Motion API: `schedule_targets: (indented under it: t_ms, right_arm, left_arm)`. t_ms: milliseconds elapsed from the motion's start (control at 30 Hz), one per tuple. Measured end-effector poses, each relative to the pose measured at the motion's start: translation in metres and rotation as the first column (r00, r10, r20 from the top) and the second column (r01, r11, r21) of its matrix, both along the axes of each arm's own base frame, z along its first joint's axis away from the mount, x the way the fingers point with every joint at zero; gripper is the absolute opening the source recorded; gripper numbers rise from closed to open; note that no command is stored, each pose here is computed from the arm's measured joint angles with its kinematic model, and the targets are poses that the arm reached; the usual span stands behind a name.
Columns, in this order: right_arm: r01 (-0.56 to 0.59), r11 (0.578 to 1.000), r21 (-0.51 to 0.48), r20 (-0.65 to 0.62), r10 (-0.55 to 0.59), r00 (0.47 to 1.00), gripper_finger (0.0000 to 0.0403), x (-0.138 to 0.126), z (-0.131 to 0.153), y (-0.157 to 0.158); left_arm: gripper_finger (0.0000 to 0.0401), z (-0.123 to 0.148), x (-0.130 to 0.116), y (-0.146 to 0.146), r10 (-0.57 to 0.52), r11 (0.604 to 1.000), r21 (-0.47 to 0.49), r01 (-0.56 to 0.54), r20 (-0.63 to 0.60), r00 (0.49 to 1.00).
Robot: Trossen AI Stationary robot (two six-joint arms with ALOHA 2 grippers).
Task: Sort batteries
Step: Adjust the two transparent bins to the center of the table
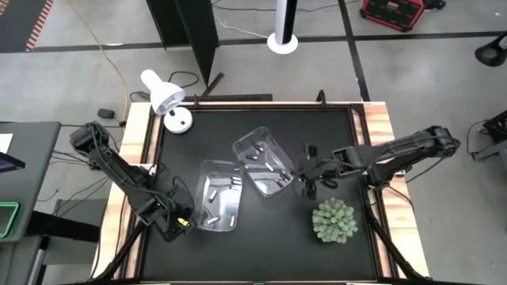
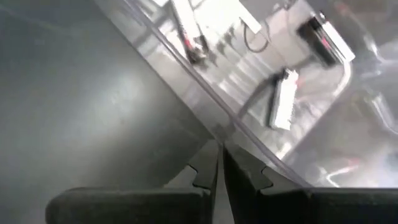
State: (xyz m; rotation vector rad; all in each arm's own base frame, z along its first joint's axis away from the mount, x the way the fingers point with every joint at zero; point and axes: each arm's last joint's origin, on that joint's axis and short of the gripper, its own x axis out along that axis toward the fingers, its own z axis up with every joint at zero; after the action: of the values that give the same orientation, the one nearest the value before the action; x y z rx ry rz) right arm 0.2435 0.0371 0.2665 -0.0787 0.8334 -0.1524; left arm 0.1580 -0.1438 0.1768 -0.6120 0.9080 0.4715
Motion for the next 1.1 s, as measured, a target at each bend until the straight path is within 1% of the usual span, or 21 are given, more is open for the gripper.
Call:
schedule_targets:
  t_ms: [133, 233, 433, 700, 900, 1100]
  right_arm:
    - [0.012, 0.999, -0.040, -0.001, -0.012, 1.000, 0.0000, 0.010, -0.005, -0.012]
    - [0.013, 0.998, -0.058, -0.057, -0.016, 0.998, 0.0000, 0.017, -0.016, -0.017]
    - [-0.001, 1.000, -0.028, -0.176, -0.004, 0.984, 0.0000, 0.030, -0.043, -0.019]
    - [-0.012, 0.998, 0.056, -0.237, 0.025, 0.971, 0.0000, 0.037, -0.062, 0.000]
    - [-0.020, 0.996, 0.087, -0.217, 0.038, 0.975, 0.0000, 0.036, -0.062, 0.016]
    - [-0.033, 0.992, 0.121, -0.161, 0.053, 0.986, 0.0000, 0.037, -0.059, 0.030]
  left_arm:
    - [0.0020, 0.001, 0.005, 0.006, 0.012, 0.997, 0.070, -0.015, 0.036, 0.999]
    - [0.0020, 0.001, 0.009, 0.011, 0.021, 0.993, 0.118, -0.028, 0.057, 0.998]
    - [0.0020, 0.003, 0.018, 0.019, 0.015, 0.987, 0.160, -0.027, 0.074, 0.997]
    - [0.0020, 0.003, 0.028, 0.031, 0.010, 0.978, 0.210, -0.023, 0.063, 0.998]
    - [0.0020, 0.004, 0.035, 0.045, 0.017, 0.958, 0.286, -0.032, 0.053, 0.998]
    - [0.0020, 0.006, 0.045, 0.058, 0.017, 0.948, 0.318, -0.031, 0.049, 0.999]
